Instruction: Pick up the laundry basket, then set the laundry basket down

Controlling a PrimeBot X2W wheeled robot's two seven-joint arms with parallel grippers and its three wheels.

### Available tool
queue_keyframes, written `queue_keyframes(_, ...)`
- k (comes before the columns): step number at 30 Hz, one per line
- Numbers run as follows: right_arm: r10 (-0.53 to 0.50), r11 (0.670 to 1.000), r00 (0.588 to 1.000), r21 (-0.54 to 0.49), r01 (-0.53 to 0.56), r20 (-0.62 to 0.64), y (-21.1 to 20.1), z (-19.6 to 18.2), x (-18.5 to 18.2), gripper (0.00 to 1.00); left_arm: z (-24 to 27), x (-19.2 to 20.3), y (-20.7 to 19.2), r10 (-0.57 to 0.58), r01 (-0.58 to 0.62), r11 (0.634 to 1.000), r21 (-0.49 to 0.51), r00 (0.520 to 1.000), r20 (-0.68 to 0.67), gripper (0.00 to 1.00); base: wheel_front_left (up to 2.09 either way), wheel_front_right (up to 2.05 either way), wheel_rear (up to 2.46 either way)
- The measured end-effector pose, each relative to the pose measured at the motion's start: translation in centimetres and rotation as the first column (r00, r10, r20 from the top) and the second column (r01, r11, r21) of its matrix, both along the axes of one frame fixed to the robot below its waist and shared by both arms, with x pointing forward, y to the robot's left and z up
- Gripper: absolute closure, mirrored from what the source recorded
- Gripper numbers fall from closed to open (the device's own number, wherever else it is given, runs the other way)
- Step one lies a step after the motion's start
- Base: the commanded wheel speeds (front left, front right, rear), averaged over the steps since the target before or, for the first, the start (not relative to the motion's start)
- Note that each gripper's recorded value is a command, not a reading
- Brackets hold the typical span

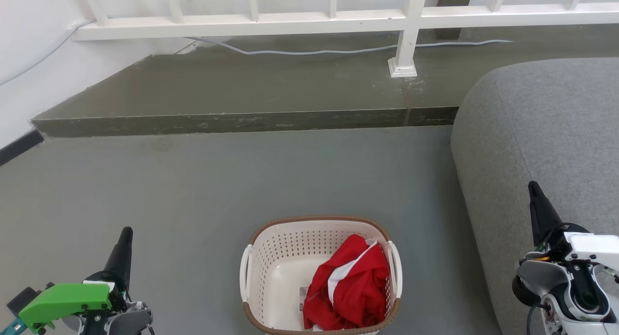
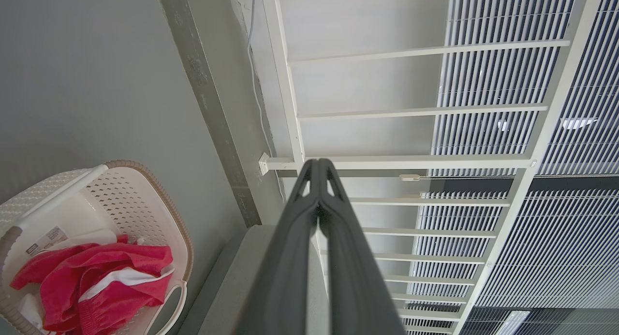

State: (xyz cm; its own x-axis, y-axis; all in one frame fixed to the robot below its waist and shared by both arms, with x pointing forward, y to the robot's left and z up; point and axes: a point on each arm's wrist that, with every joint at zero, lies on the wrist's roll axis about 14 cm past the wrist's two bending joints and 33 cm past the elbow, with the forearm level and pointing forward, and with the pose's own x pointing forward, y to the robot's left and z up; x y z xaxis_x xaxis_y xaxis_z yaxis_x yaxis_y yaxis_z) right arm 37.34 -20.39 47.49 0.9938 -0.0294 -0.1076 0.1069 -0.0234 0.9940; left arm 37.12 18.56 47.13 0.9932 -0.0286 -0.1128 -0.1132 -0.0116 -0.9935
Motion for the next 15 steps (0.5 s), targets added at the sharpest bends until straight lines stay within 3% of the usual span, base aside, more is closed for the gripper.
queue_keyframes(15, -0.003, 1.0, 1.0, 0.001, 0.003, 0.002, -0.08, 0.03, 0.0, 1.0, 0.05, 0.03, 0.04, 0.001, -0.001, 1.0, 0.0, 1.0, 0.001, 1.0, 0.0, 0.0, 0.0)
